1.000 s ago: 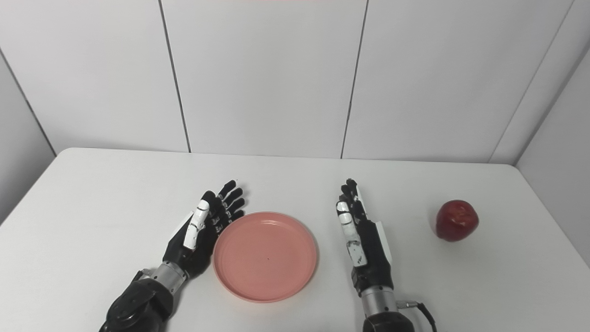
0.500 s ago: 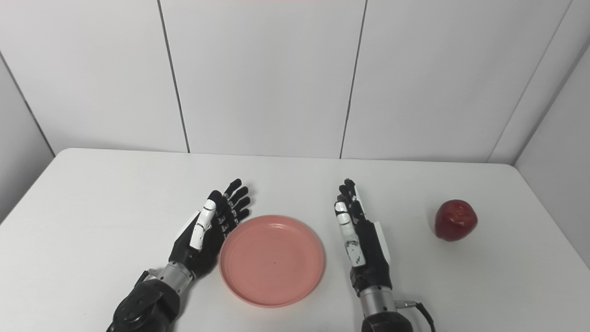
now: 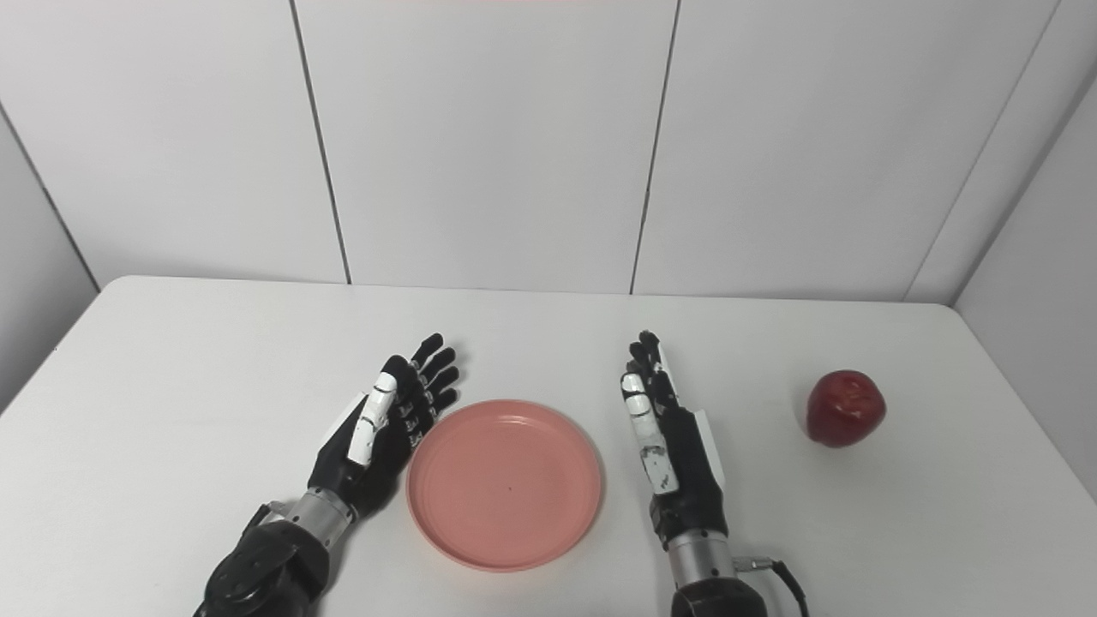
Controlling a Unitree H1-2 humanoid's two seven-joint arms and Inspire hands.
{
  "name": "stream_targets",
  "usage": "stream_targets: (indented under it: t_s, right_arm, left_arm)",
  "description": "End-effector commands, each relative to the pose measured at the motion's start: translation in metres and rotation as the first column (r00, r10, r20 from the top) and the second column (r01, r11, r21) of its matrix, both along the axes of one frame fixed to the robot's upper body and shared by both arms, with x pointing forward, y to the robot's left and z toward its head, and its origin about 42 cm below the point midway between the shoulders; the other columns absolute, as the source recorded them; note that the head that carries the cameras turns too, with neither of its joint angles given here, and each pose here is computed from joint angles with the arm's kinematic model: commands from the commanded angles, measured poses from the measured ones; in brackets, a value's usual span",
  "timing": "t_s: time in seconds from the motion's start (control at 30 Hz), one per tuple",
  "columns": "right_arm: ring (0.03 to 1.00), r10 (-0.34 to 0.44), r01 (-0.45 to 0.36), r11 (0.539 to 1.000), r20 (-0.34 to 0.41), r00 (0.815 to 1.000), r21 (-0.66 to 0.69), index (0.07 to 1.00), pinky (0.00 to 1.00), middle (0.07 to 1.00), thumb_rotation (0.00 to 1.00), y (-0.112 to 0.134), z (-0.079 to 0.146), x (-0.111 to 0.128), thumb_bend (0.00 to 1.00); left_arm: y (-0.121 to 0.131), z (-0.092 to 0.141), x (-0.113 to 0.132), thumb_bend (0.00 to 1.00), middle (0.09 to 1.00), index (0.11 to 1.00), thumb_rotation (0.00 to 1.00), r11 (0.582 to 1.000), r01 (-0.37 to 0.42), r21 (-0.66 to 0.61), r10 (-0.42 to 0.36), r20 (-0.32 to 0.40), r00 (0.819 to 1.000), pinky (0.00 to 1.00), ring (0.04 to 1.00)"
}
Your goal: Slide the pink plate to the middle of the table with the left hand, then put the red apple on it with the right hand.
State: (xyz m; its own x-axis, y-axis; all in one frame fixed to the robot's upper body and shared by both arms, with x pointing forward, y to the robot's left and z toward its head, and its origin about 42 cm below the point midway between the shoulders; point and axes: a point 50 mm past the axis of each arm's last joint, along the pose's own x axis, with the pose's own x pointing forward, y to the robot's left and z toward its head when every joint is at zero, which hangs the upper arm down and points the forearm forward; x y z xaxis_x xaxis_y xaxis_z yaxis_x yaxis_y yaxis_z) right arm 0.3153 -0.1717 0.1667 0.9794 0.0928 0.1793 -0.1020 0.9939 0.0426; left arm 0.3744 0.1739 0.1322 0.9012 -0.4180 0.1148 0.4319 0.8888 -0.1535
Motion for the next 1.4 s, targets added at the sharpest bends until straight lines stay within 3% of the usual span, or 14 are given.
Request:
stream_targets:
  t_s: [0.0,0.6,1.37]
  right_arm:
    - [0.978,0.002,-0.003,1.0,0.067,0.998,0.022,0.984,1.0,0.972,0.9,0.005,0.02,0.006,0.65]
    - [1.0,-0.004,0.002,1.0,0.064,0.998,0.028,0.989,1.0,0.977,0.9,0.001,0.029,0.012,0.65]
    - [0.992,-0.076,0.078,0.997,0.063,0.995,-0.022,0.987,1.0,0.981,0.96,-0.027,0.044,0.021,0.6]
  left_arm:
    - [0.007,0.017,0.003,0.65,1.0,1.0,1.0,1.0,-0.011,-0.001,0.011,0.099,0.995,1.0,1.0]
    - [0.036,0.025,-0.01,0.63,1.0,1.0,1.0,0.988,-0.123,0.093,0.11,0.137,0.985,1.0,1.0]
    - [0.016,0.029,-0.026,0.62,1.0,1.0,1.0,0.985,-0.153,0.079,0.144,0.116,0.983,1.0,1.0]
